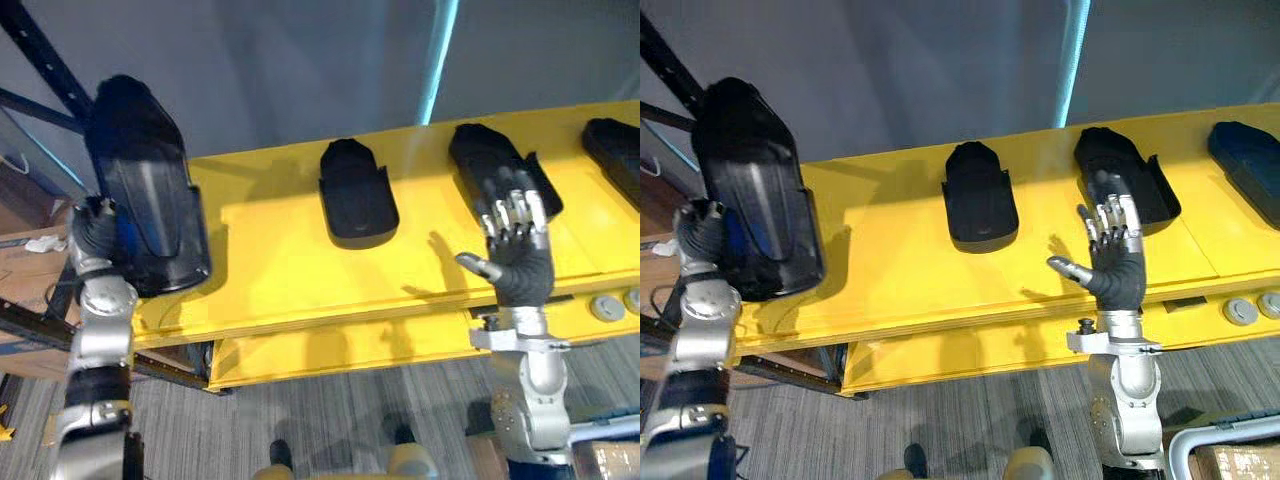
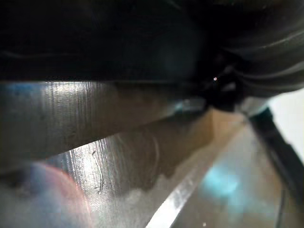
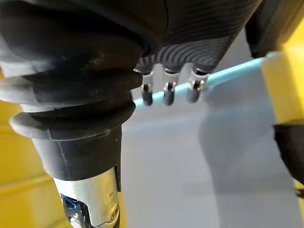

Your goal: Walk over and take plastic housings, then place them on the shelf

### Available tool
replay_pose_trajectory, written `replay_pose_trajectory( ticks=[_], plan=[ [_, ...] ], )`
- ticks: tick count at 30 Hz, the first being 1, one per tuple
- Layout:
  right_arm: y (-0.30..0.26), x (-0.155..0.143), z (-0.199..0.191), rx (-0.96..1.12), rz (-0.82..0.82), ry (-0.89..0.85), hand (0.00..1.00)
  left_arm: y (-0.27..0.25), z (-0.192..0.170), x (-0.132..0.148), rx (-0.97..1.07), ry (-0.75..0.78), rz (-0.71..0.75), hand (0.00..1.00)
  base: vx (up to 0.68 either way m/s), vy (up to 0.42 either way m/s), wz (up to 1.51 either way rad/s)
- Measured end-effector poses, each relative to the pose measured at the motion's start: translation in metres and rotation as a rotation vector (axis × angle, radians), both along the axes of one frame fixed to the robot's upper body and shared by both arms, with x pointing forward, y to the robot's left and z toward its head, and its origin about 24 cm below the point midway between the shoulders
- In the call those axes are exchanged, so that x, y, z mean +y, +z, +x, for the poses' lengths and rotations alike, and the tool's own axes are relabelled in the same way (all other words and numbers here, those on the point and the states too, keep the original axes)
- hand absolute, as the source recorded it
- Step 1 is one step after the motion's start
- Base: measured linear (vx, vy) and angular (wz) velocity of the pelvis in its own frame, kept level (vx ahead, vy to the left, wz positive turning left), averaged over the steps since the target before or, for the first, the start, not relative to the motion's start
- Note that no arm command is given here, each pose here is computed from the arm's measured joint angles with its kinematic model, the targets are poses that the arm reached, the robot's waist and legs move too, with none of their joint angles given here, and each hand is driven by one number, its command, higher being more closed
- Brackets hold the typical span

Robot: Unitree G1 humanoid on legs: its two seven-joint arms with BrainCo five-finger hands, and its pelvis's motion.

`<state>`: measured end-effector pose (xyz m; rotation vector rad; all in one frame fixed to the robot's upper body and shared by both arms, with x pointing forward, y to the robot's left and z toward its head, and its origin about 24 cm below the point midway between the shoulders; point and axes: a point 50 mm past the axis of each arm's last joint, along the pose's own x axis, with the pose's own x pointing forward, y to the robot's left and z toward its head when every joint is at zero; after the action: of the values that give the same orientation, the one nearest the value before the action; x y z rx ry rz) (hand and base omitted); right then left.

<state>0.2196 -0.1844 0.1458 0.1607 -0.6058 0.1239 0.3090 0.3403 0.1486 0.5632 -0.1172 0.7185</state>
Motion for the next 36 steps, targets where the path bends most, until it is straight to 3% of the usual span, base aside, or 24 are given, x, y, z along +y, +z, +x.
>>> replay_pose_trajectory(
  ticks=[9,15,27,28,36],
  plan=[
    [0.004,0.016,-0.003,-0.004,-0.039,0.152,0.0,-0.005,0.019,0.004,0.172,-0.056,-0.06,1.0,0.02,0.001,-0.09],
    [0.003,0.015,-0.003,0.017,-0.048,0.152,0.0,-0.018,0.025,-0.001,0.312,-0.129,-0.117,1.0,-0.03,-0.002,0.0],
    [0.015,0.014,-0.002,-0.001,-0.101,0.167,0.0,-0.031,0.022,0.01,0.411,-0.078,-0.174,1.0,0.0,-0.001,0.01],
    [0.016,0.014,-0.001,-0.006,-0.102,0.167,0.0,-0.031,0.022,0.01,0.416,-0.075,-0.175,0.0,0.0,0.0,0.0],
    [0.019,0.01,-0.001,-0.02,-0.103,0.146,0.0,-0.026,0.018,0.019,0.405,-0.013,-0.165,0.0,0.0,0.0,0.0]
  ],
)
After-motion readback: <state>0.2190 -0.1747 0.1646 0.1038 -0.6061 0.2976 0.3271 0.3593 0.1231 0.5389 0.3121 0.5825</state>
